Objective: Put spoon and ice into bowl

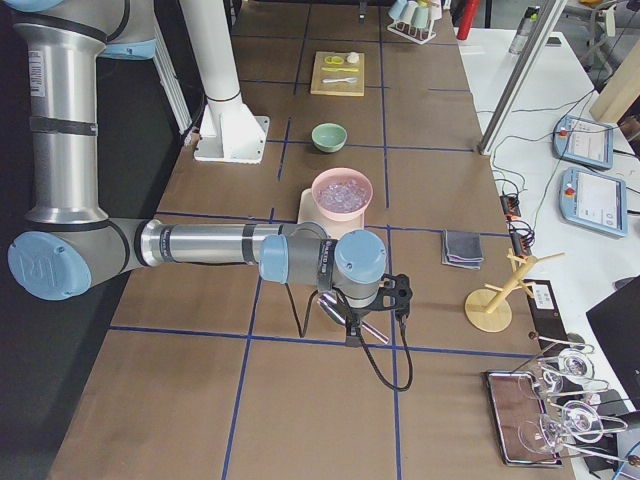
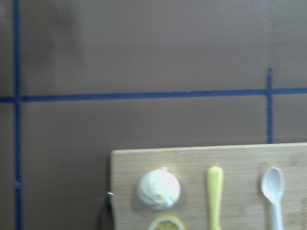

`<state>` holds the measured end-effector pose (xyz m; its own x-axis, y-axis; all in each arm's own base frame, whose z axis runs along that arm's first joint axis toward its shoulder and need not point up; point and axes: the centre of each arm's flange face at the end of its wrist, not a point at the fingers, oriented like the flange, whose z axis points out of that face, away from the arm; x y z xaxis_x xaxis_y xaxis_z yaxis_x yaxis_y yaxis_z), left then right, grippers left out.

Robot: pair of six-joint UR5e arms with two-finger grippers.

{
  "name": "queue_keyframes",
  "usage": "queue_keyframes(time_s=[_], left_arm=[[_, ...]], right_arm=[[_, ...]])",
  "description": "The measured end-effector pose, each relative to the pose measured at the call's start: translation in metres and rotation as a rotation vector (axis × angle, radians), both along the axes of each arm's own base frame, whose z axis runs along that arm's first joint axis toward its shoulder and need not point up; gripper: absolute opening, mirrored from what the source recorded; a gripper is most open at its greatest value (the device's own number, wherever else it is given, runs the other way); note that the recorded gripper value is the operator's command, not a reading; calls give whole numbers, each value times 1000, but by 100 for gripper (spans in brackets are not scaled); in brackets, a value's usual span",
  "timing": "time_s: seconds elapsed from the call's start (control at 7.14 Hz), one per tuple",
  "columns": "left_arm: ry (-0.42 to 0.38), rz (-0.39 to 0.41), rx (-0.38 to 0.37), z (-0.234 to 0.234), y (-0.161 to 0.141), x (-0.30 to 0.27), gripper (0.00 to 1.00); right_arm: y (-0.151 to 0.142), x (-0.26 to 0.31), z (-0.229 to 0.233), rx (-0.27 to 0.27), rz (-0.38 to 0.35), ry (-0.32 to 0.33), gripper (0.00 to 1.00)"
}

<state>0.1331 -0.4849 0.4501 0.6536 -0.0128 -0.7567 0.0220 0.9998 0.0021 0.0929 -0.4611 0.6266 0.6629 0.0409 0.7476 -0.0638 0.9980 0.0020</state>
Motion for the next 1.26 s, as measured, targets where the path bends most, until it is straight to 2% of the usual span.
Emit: queue_keyframes(time_s=[0.42,0.98,1.26], left_arm=[[-9,-102,-34,-25,34,108,97],[-38,-117,-51,-15,74,194,94],[-26,-122,-46,3,77,217,86]], right_arm=[[0,0,-3,6,0,7,100],[0,1,-2,7,-2,10,100],[0,1,-3,8,-2,11,100]])
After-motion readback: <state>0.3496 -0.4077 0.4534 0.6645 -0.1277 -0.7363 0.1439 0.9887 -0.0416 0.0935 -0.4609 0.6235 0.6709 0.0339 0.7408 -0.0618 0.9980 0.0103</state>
